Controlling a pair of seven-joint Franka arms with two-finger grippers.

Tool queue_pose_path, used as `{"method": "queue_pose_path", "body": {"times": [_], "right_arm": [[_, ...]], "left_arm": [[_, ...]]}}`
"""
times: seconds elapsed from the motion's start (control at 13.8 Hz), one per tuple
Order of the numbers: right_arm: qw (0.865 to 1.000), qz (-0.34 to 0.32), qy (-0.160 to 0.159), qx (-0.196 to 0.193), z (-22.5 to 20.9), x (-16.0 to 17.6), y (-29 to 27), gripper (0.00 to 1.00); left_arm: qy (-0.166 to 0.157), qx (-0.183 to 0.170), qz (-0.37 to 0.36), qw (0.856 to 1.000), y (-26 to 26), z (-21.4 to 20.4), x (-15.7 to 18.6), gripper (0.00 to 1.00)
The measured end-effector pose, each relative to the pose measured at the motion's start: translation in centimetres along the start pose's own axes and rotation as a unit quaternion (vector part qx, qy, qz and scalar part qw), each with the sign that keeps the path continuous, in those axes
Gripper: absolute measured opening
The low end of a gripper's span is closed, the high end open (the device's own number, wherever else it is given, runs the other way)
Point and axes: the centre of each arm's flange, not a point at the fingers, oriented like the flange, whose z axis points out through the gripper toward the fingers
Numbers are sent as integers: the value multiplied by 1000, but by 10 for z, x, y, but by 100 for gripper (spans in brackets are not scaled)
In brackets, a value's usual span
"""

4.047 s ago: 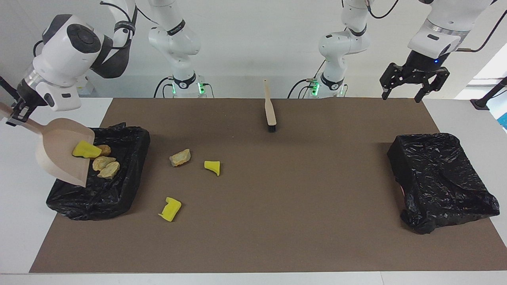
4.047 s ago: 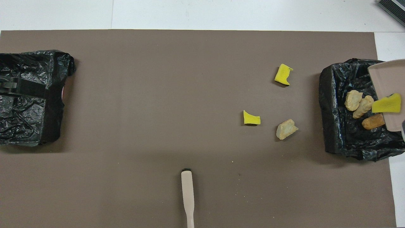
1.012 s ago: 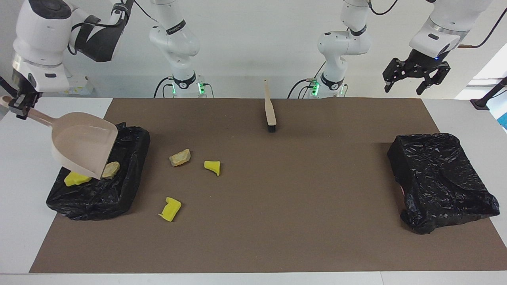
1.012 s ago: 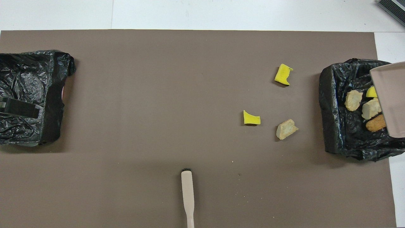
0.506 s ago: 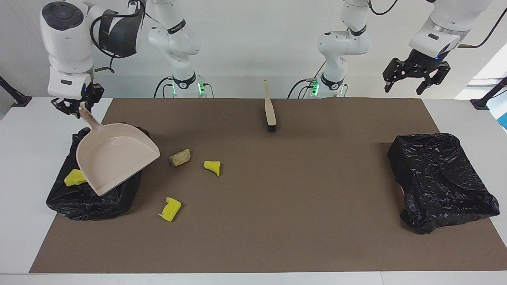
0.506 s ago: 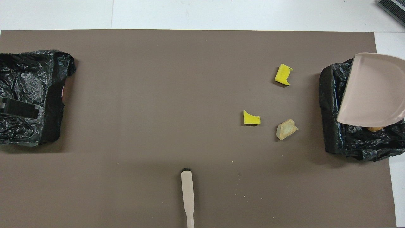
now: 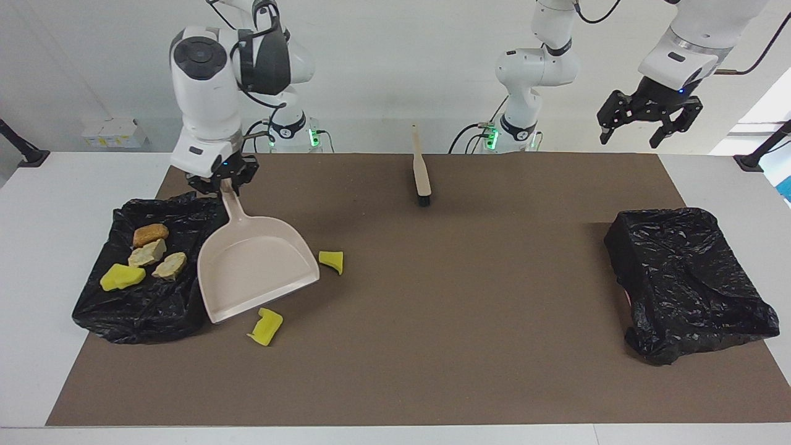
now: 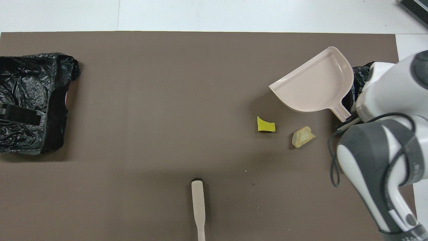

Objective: Sweep and dump trash in bin
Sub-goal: 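Carry the empty dustpan with the right gripper back onto the mat center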

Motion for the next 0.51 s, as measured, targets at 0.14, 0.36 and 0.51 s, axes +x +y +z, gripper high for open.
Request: {"method": "queue_pose_path", "body": {"times": [0.14,0.36,0.51], "right_arm": [[999,35,13,22,1,24,-57,33],[996,64,34,50,11,62,-136,33],[993,93,31,61,24,84,-174,33]], "left_arm": [[0,0,0,1000,0,0,0,100],[0,0,0,1000,0,0,0,100],[0,0,0,1000,0,0,0,100]]}}
